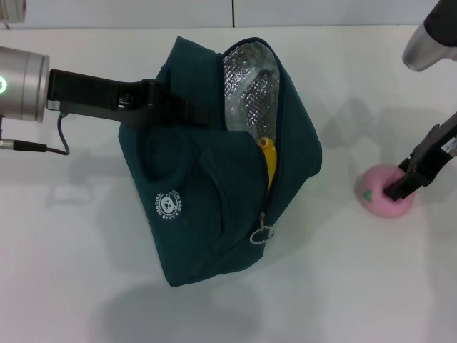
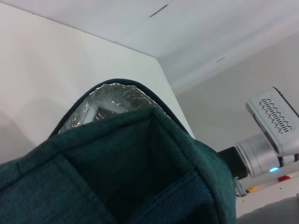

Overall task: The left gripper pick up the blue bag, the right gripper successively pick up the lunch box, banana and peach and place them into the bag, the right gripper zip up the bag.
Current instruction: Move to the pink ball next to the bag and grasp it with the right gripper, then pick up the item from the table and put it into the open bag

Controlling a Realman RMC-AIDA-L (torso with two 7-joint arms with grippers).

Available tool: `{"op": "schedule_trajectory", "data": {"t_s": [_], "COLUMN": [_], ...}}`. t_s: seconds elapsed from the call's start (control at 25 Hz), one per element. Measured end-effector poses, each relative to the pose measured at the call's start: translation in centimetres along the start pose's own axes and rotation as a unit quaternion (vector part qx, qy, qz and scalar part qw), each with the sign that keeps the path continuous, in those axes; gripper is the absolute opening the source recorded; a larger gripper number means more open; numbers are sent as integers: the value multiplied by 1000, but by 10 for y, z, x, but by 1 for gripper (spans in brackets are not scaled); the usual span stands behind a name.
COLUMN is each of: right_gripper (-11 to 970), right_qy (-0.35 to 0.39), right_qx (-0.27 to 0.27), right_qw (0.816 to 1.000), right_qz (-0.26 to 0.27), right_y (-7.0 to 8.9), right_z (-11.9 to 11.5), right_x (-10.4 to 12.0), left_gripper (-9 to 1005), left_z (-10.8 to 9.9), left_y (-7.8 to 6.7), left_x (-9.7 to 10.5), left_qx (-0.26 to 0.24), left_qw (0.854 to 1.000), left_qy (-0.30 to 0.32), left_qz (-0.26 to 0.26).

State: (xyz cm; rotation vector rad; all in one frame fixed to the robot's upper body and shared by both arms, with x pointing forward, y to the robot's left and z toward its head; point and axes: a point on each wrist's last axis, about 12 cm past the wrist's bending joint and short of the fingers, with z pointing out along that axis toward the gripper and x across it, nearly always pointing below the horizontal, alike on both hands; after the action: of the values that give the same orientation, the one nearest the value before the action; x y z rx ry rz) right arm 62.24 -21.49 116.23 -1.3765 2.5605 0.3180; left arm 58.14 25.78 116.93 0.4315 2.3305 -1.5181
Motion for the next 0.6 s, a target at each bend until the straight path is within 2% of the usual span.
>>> {"op": "schedule_trajectory", "data": {"t_s": [0.32,0.6], "right_gripper": [514,261], "right_qy": [-11,-27], "right_qx": [-5,-12], "right_qw": [1000,999], "right_qz": [4,13], "right_y": [1,0], "right_z": [2,-1], "right_x": [-1,-2], "left_gripper": [34,34], "left_z": [-1,-4], "left_y": [1,1], "left_x": [1,2], "left_qx": [-1,3], "left_qw": [1000,1000], "left_qy": [-1,-8], "left_qz": [-2,-2]}}
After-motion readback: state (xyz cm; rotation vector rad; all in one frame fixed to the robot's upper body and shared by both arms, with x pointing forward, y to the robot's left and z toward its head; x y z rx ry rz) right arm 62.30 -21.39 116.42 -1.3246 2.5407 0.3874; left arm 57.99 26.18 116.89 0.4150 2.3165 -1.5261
